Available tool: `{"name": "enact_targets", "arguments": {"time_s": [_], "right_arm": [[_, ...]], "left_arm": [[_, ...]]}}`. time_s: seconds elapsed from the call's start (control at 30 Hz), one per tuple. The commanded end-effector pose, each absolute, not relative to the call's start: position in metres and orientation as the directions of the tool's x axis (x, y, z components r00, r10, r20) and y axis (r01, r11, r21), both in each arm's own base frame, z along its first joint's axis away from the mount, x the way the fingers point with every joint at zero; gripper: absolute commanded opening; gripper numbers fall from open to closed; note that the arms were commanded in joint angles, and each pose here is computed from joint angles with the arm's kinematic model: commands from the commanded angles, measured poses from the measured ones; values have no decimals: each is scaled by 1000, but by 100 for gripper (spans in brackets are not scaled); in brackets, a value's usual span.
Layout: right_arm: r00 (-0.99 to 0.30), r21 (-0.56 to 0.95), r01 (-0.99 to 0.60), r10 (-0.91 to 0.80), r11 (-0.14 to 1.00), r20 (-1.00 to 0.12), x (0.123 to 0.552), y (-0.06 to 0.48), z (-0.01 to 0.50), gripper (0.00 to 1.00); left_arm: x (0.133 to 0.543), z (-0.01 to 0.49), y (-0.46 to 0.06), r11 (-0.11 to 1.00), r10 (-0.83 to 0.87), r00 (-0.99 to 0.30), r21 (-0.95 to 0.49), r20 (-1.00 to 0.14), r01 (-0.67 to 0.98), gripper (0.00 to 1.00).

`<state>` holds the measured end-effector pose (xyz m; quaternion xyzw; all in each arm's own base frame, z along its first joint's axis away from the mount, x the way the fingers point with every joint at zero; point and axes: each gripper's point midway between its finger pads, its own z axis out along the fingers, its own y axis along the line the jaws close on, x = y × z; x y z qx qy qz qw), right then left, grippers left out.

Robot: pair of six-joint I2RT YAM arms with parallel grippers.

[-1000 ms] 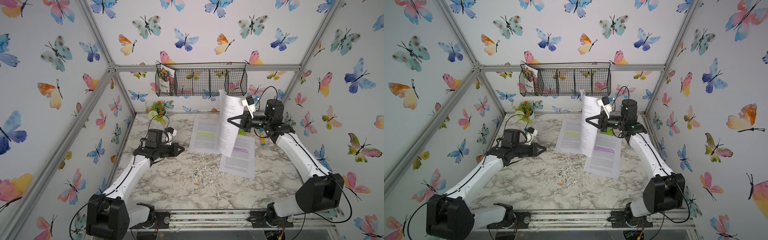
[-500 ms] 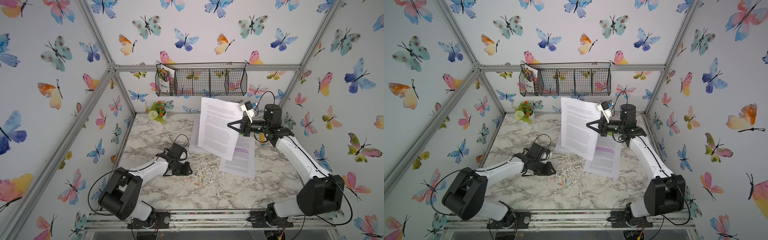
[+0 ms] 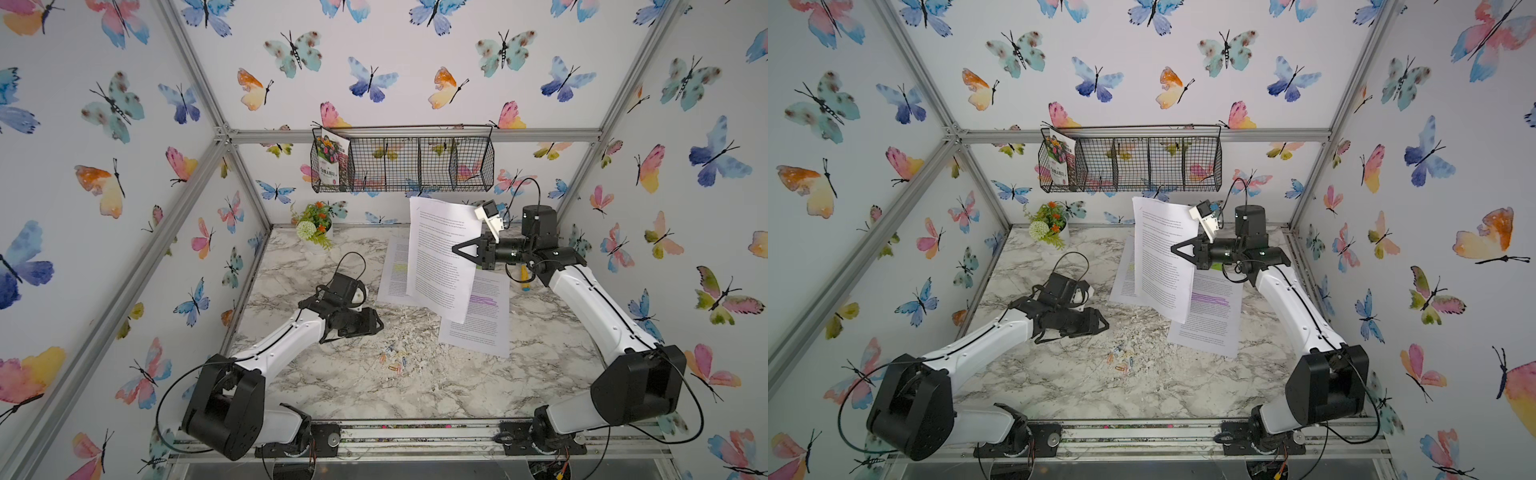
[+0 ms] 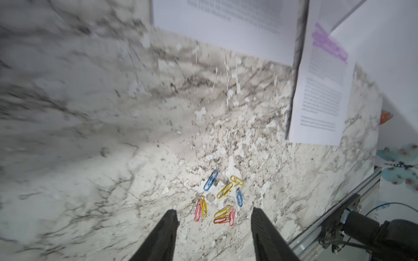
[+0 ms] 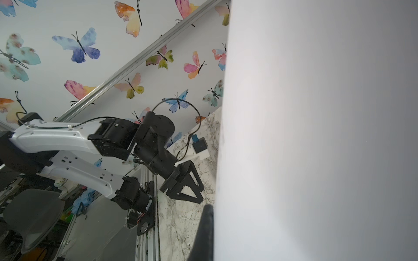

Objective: Unclip the paperclips from the documents
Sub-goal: Place the paper clip at the center of the board, then place the document at the center of the board.

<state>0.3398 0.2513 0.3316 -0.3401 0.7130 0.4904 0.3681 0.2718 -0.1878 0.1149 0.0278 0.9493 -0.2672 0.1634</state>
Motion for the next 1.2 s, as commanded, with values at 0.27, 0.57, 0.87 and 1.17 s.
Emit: {"name": "enact_targets", "arguments": {"time_s": [0.27, 0.57, 0.87, 1.17], "right_arm": [[-558, 563, -822, -317, 83, -767, 303, 463, 300, 2], [-718, 700, -696, -156, 159, -678, 355, 509, 227, 2], [-841, 790, -514, -18, 335, -540, 417, 535, 117, 2], [-796, 604, -500, -56, 621, -602, 452, 487, 107, 98]], "left_arm": [[340, 277, -91, 945, -203, -651, -320, -731, 64, 54], [342, 290, -81, 949, -226, -625, -313, -747, 32, 55], [347, 293, -83, 949, -220, -633, -314, -743, 38, 55], [354, 290, -65, 951, -284, -578, -302, -765, -66, 99]]}}
